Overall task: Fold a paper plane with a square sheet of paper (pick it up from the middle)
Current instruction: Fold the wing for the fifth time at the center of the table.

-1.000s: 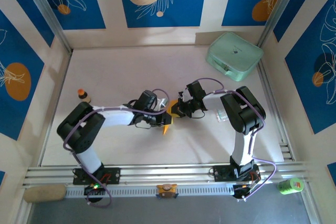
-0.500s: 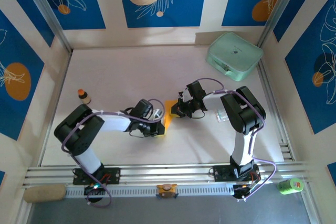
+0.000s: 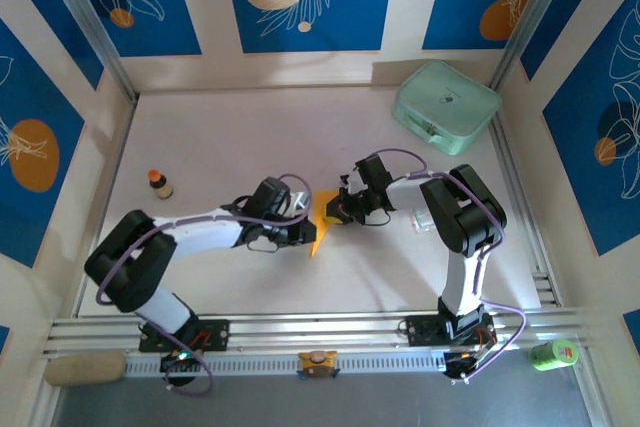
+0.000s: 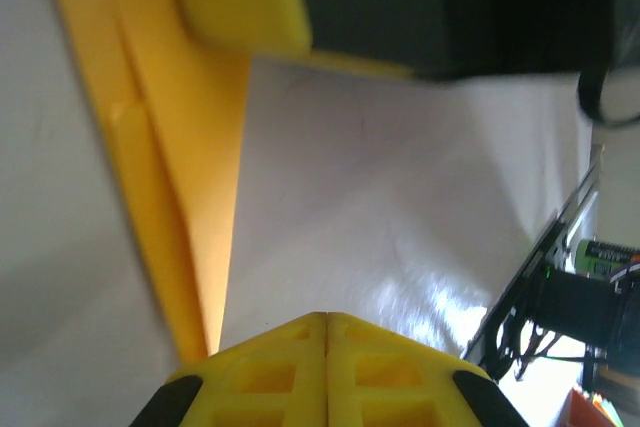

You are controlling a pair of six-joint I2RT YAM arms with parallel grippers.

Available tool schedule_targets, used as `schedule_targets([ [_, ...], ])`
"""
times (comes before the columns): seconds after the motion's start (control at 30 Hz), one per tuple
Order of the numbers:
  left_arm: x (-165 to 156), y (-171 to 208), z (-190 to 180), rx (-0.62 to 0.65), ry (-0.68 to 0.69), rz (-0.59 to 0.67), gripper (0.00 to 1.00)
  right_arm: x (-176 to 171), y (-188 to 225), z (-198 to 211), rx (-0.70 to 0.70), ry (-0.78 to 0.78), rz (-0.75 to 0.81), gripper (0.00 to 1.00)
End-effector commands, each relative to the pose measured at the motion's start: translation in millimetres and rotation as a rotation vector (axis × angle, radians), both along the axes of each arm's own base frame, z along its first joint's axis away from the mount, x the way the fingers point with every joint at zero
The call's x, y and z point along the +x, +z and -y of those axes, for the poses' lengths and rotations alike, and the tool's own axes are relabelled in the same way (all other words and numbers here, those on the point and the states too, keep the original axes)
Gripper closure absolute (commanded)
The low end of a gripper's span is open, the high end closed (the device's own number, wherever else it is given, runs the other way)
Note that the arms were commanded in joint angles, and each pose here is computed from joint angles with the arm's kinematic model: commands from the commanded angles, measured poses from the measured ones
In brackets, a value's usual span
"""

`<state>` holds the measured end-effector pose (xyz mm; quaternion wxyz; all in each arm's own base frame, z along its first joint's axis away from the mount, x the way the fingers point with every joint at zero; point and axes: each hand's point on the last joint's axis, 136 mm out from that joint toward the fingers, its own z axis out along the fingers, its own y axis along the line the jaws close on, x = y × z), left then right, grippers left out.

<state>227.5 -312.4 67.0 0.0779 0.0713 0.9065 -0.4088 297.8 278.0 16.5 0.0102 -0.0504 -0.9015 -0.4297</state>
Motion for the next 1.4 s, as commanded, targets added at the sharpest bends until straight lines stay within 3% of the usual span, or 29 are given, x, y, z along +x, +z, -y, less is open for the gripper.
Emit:
schedule_targets([
  [0.0, 26.1, -3.1, 12.7, -0.008, 0.020, 0.029, 0.91, -16.6, -30.7, 24.4, -0.120, -0.057, -0.104, 0.97],
  [0.3, 52.7, -37.2, 11.9, 0.079, 0.056, 0.038, 0.86, -16.8, -27.4, 23.1, -0.103, -0.058, -0.096, 0.97],
  [0.5, 20.9, -73.8, -13.5, 0.159, 0.059, -0.065, 1.00, -9.0, -7.6, 23.5, -0.058, -0.071, -0.041, 0.96],
  [0.67, -19.9, -94.5, -24.1, 0.155, -0.045, -0.176, 1.00, 2.0, 29.2, 37.0, -0.033, -0.105, 0.067, 0.94],
  [0.9, -36.0, -79.7, -16.1, 0.091, -0.164, -0.189, 1.00, -7.4, 50.4, 50.4, -0.029, -0.095, 0.166, 0.94],
  [1.13, -28.8, -75.5, -14.0, 0.100, -0.146, -0.171, 1.00, -36.8, 43.8, 26.2, -0.051, 0.023, 0.189, 0.95],
  [1.37, -27.0, -76.8, -15.3, 0.105, -0.120, -0.172, 1.00, -43.8, 22.3, 15.7, -0.092, 0.066, 0.151, 0.95],
])
